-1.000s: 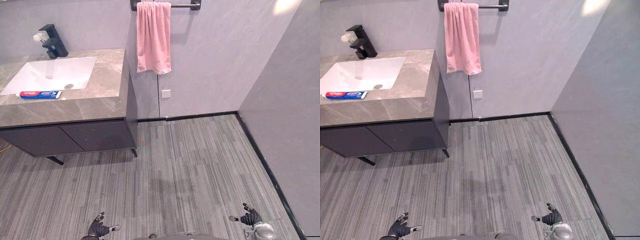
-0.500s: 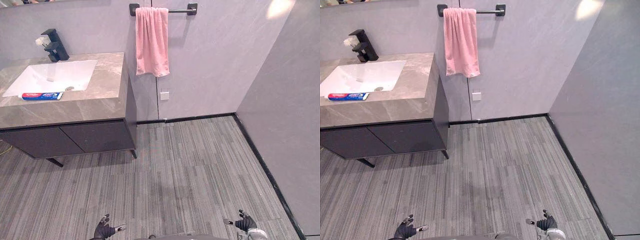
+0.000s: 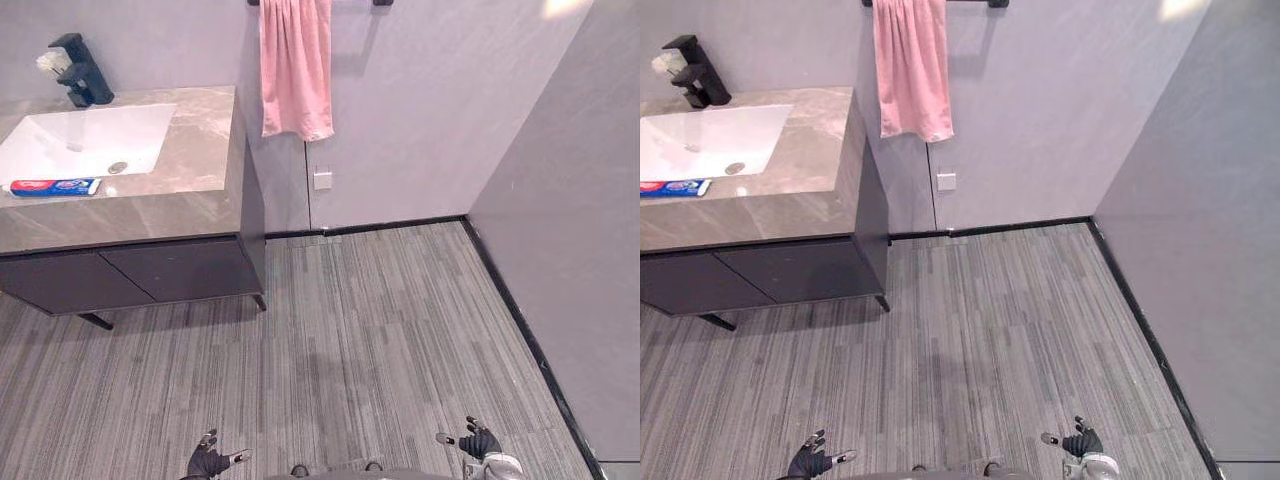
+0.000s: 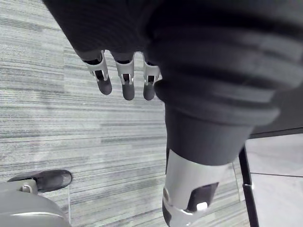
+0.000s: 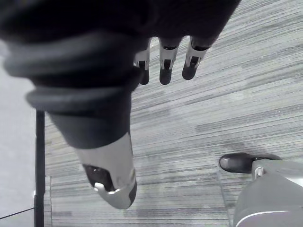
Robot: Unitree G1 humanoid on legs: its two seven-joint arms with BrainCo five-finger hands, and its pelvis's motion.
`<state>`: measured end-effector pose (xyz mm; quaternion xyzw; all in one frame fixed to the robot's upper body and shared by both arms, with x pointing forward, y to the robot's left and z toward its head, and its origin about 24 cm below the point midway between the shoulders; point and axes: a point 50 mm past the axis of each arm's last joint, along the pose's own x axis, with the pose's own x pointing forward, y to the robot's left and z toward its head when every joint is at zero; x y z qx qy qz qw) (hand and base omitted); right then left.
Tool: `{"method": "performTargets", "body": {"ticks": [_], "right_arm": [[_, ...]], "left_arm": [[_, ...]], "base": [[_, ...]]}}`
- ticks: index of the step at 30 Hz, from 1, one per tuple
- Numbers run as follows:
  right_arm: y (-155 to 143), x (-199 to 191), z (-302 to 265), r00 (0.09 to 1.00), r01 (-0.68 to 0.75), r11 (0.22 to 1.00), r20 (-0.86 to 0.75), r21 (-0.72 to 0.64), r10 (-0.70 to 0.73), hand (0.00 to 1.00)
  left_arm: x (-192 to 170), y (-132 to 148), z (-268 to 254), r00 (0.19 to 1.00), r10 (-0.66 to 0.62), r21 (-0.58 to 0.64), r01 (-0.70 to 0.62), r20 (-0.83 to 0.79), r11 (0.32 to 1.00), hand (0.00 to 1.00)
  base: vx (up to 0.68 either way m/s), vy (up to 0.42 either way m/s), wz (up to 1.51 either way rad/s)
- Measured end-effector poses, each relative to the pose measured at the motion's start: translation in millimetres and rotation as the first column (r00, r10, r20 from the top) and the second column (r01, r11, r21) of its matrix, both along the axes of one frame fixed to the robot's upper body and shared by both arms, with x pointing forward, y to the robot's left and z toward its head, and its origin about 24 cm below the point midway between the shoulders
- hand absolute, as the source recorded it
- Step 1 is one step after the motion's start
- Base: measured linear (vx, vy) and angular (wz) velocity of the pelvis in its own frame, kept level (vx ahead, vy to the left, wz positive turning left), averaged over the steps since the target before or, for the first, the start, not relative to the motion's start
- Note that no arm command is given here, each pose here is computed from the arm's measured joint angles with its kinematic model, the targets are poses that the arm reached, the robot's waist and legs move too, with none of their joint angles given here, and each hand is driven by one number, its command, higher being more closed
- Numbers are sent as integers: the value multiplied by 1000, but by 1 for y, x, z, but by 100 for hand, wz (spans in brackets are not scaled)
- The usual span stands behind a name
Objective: Organize washtable
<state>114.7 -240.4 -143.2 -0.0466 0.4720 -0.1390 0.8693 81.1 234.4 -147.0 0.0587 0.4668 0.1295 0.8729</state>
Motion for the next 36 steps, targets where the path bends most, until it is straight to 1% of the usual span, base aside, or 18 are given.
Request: {"method": "performTargets", "body": {"ticks": [5,8,12,15,16,18,20,22,25,28,31,35,36], "right_arm": [[-1,7,2,1000,11,1000,17,-10,-11,0],[1,7,2,1000,10,1000,12,-7,-10,0],[3,12,3,1000,-1,1000,21,-4,1,0],[-3,20,8,999,-7,1000,50,-24,8,0],[-6,16,8,999,-4,999,42,-32,6,0],[-11,7,6,1000,3,999,17,-42,-2,0],[-10,7,6,1000,3,999,16,-40,-3,0],[-10,11,6,1000,0,999,24,-39,1,0],[-4,6,3,1000,-5,1000,11,-25,6,0],[-2,17,9,998,-8,999,66,-33,10,0],[2,27,11,995,17,1000,94,-17,-16,0],[-2,23,11,995,40,999,90,-21,-38,0],[5,25,9,995,33,999,91,-4,-32,0]], "left_arm": [[17,-1,6,998,-15,5,15,60,1000,0],[20,-1,7,997,-46,19,44,60,999,0],[28,1,11,995,-52,28,50,90,998,0],[39,-4,13,991,-62,17,60,117,998,0],[42,-5,14,989,-83,19,82,120,996,0],[43,-10,13,989,-88,9,87,119,996,0],[48,-15,13,987,-91,-5,93,135,996,0],[49,-21,13,986,-85,-19,88,140,996,0],[40,-27,9,990,-68,-43,74,125,996,0],[43,-28,13,986,-67,-42,74,155,996,0],[50,-27,17,982,-63,-36,70,181,997,0],[50,-31,16,982,-57,-48,67,182,997,0],[49,-28,16,982,-53,-42,62,181,997,0]], "base": [[7,62,-25],[87,82,-8],[264,9,8],[374,-97,31],[438,-133,33],[482,-187,40],[481,-220,21],[430,-213,-2],[546,-206,-1],[346,-54,-25],[306,93,-33],[336,213,-5],[393,219,3]]}}
